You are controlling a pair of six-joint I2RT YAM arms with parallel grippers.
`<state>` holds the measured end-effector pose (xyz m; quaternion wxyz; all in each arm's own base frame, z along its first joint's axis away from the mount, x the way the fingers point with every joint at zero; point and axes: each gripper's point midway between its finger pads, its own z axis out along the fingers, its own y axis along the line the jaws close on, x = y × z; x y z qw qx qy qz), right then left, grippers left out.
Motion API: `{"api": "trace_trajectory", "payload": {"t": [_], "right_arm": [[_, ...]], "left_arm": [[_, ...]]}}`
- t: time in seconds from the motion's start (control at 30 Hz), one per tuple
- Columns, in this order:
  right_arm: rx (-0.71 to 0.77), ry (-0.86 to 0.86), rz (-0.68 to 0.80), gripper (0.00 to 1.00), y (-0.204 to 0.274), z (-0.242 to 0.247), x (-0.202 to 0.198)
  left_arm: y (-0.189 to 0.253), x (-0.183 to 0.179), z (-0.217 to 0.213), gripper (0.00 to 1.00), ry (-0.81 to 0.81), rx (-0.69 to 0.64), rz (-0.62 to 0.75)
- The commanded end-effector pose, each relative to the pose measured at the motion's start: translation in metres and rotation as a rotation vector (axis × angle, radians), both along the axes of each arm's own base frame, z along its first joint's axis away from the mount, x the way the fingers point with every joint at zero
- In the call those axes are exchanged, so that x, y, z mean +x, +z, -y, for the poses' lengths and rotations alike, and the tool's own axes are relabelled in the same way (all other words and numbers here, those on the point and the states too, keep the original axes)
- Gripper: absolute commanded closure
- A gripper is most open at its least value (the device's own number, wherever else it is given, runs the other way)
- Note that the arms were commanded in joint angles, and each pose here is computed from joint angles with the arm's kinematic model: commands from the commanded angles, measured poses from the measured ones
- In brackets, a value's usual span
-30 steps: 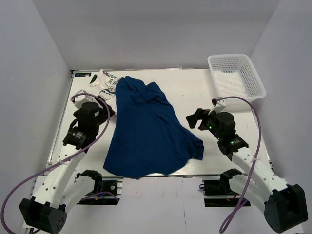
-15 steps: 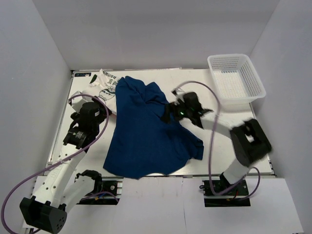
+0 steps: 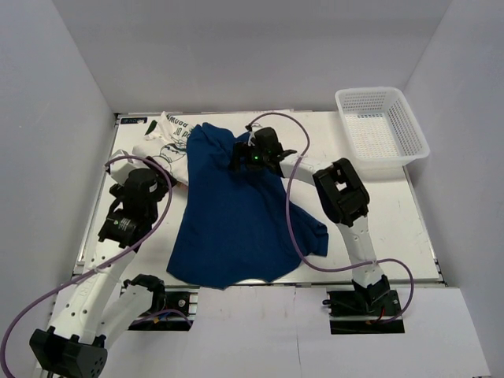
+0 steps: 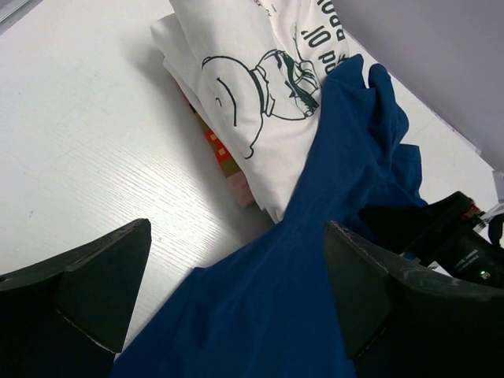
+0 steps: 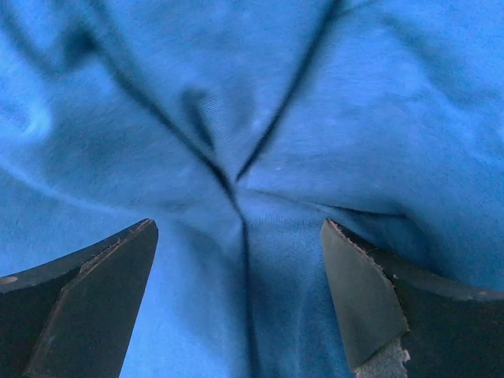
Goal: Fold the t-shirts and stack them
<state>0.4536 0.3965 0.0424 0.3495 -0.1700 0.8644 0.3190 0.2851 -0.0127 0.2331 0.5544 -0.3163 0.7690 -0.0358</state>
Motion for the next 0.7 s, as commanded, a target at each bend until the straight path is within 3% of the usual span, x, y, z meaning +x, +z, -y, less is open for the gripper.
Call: {"api": "trace_trajectory", "payload": {"t": [0.0, 0.13, 0.17, 0.2, 0.4, 0.53, 0.67], "right_arm": [[-0.110, -0.188, -0.157, 0.10, -0.035, 0.051, -0.005], [-0.191, -0.385, -0.239, 0.10, -0.051, 0.129, -0.031], [-0.156, -0.427, -0.199, 0.10, -0.021, 0.145, -0.027], [-0.201, -0.457, -0.275, 0.10, -0.051, 0.174, -0.055], [-0.211, -0.575, -0.368, 0.10, -0.055, 0.246, -0.122], [-0.197, -0.690, -0.347, 0.10, -0.042, 0.276, -0.132], [-0.099, -0.472, -0.207, 0.10, -0.001, 0.248, -0.121]], "left_arm": [[-0.001, 0.001, -0.004, 0.01, 0.025, 0.007, -0.003], [-0.010, 0.006, -0.004, 0.01, 0.033, 0.028, -0.054], [-0.009, 0.007, -0.004, 0.01, 0.033, 0.028, -0.054], [-0.013, 0.009, -0.003, 0.01, 0.033, 0.033, -0.069], [-0.009, 0.024, 0.005, 0.01, 0.000, 0.047, -0.083], [-0.004, 0.042, 0.013, 0.01, -0.035, 0.069, -0.089], [0.001, 0.072, 0.030, 0.01, -0.118, 0.097, -0.082]]}}
